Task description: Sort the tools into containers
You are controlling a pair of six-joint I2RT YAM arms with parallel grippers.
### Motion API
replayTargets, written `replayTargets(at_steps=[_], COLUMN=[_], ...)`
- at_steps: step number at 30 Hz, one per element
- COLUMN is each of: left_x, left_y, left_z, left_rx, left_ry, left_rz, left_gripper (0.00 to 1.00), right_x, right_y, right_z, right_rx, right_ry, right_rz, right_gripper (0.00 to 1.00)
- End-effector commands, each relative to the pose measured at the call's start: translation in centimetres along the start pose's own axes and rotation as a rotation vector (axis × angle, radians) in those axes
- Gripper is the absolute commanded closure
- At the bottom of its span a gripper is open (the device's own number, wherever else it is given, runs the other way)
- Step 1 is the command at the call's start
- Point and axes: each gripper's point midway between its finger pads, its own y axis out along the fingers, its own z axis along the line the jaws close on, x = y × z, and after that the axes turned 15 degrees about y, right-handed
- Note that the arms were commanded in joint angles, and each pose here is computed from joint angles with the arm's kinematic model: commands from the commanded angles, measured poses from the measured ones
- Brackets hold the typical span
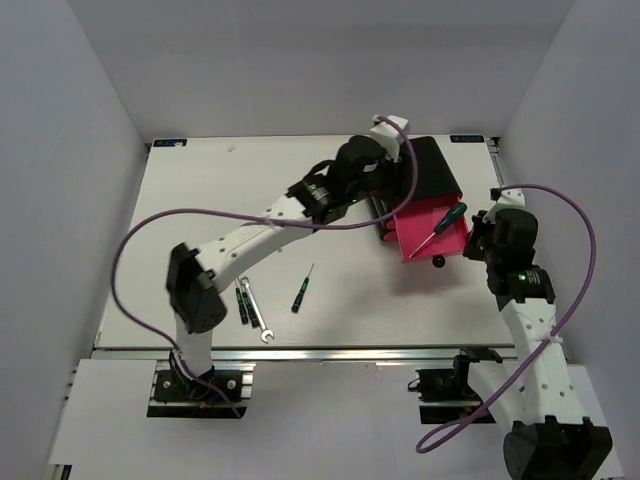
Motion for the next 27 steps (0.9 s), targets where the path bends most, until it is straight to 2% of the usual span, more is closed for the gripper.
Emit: replayTargets(at_steps=[1, 5, 13, 27], left_x=[5.4, 5.1, 2.1, -0.8], left_y=[-6.5, -10.4, -16.2, -19.3], left_z=[1.5, 2.5, 3.5, 4.6], left_rx=[0.064, 0.104, 0.149, 0.212], left_ry=[-0.033, -0.048, -0.128, -0.213], left_rz=[-0.142, -0.153, -0.140, -0.117], left_gripper=[0.43, 0.34, 0.31, 0.31], right_x=[3.3, 3.1, 2.9, 3.2], right_y=[1.5, 4.1, 7.8, 11.2], right_z=[0.1, 0.1, 0.5, 3.2], right_rx=[0.005, 0.038, 0.094, 0.230], right_ry=[-0.019, -0.054, -0.059, -0.040], right_rz=[-0.098, -0.073, -0.011, 0.051], right_gripper=[0.93, 0.96, 0.99, 1.00])
